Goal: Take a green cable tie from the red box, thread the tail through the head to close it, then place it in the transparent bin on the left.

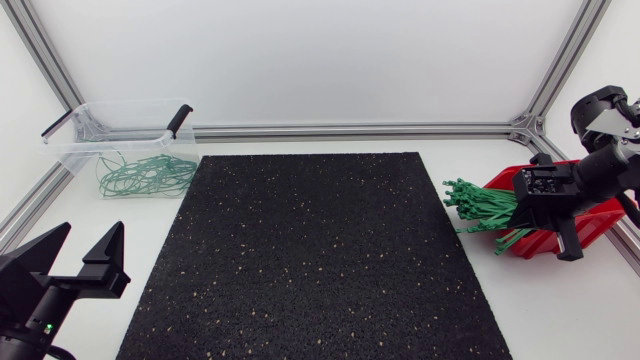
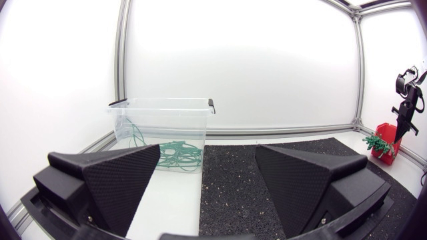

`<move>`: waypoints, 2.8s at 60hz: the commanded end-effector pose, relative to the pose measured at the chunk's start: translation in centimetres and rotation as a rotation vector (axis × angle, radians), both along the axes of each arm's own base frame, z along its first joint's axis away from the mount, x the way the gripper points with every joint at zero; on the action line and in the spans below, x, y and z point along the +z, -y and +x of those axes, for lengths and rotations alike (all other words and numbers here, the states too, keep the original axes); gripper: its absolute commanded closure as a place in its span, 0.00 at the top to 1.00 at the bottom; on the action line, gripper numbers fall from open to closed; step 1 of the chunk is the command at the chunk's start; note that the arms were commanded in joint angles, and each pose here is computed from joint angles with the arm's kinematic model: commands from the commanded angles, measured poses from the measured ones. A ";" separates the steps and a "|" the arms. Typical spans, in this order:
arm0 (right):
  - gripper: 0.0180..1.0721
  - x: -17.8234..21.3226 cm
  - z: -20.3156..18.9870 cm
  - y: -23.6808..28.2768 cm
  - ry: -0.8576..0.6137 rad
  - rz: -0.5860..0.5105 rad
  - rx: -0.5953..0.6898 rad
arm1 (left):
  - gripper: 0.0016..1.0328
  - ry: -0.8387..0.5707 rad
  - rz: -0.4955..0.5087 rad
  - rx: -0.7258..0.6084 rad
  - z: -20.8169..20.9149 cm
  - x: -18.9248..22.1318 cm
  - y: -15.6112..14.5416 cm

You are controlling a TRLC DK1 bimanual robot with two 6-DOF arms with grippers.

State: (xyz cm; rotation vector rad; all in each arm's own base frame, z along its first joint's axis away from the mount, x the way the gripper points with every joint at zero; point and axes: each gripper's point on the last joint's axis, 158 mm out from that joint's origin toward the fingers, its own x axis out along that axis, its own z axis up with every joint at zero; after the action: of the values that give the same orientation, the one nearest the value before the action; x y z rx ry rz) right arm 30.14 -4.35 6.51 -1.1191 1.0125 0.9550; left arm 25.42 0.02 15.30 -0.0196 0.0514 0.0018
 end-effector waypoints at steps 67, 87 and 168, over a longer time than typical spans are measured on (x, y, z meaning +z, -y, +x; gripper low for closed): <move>0.06 13.9 3.3 -8.2 0.334 0.289 -0.172 | 0.96 -0.050 -0.015 0.004 0.0 -2.2 0.0; 0.06 13.8 -0.8 -15.7 0.352 0.317 -0.133 | 0.96 -0.050 -0.015 0.006 0.0 -2.2 -0.1; 0.06 14.2 -7.6 -28.5 -0.674 0.946 -0.471 | 0.96 -0.049 -0.020 -0.027 0.0 -2.2 0.8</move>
State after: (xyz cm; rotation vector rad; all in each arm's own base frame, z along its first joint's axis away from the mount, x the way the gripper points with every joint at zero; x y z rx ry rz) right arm 22.59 24.37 21.93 0.1602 0.9930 1.2358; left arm 25.40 -0.70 15.35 -0.0257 0.0499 -0.0263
